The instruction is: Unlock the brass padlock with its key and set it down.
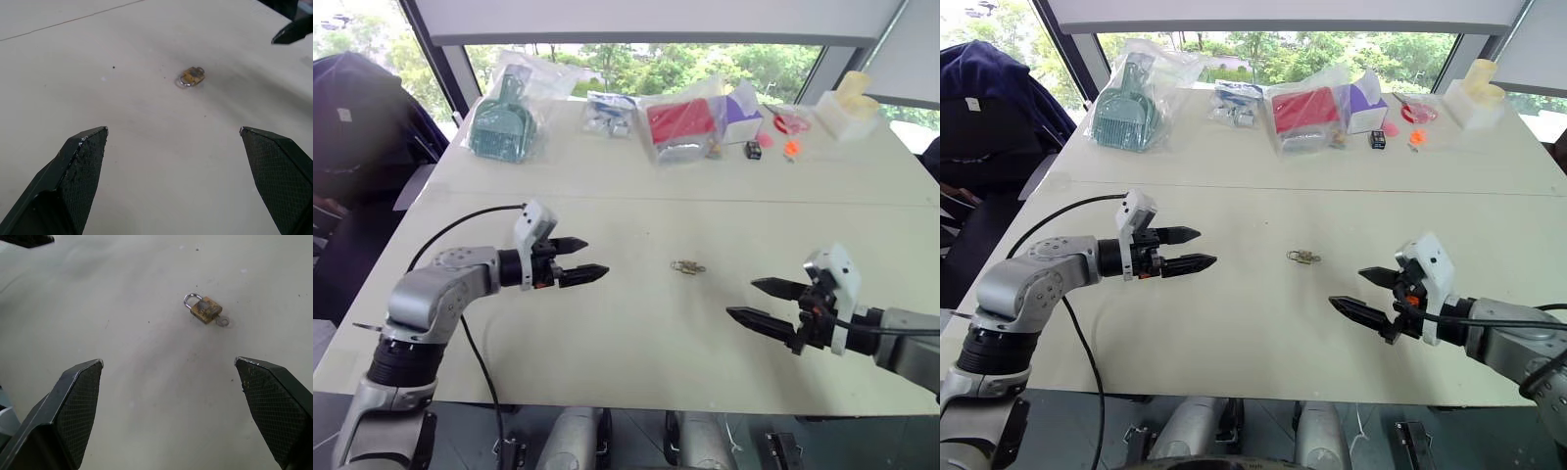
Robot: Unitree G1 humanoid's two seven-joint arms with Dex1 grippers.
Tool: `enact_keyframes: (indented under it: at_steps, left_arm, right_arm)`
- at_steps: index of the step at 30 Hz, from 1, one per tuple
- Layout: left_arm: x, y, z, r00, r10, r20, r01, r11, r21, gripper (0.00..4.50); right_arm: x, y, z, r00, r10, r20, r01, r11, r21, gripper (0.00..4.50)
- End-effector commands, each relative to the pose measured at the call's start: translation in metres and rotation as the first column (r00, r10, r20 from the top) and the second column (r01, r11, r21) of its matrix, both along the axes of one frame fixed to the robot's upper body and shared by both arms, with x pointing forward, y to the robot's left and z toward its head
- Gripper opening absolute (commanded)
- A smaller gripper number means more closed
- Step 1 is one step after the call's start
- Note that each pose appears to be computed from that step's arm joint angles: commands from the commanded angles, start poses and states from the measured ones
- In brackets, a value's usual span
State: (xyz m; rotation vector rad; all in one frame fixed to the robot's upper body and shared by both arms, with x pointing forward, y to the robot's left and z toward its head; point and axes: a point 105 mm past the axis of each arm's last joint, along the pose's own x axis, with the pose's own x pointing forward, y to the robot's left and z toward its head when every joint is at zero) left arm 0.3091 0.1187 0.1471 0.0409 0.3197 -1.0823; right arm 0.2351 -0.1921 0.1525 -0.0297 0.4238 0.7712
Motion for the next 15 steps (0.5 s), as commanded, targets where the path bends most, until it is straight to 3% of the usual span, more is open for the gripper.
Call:
enact_keyframes:
  at_steps: [1,9,15]
  left_arm:
    - [0.001,-0.001,0.006,0.996,-0.049,0.071,0.045,0.997,0.064,4.50]
    - [0.025,-0.023,0.023,0.946,-0.250,0.205,0.205,0.955,0.216,4.50]
    - [0.055,-0.092,0.036,0.797,-0.554,0.240,0.424,0.797,0.431,4.50]
  right_arm:
    - [0.003,0.001,0.005,1.000,-0.004,0.027,0.004,1.000,0.006,4.46]
    - [0.007,0.005,0.012,0.997,-0.044,0.064,0.043,0.999,0.014,4.46]
    - [0.011,-0.003,0.007,0.987,-0.136,0.087,0.137,0.991,-0.009,4.46]
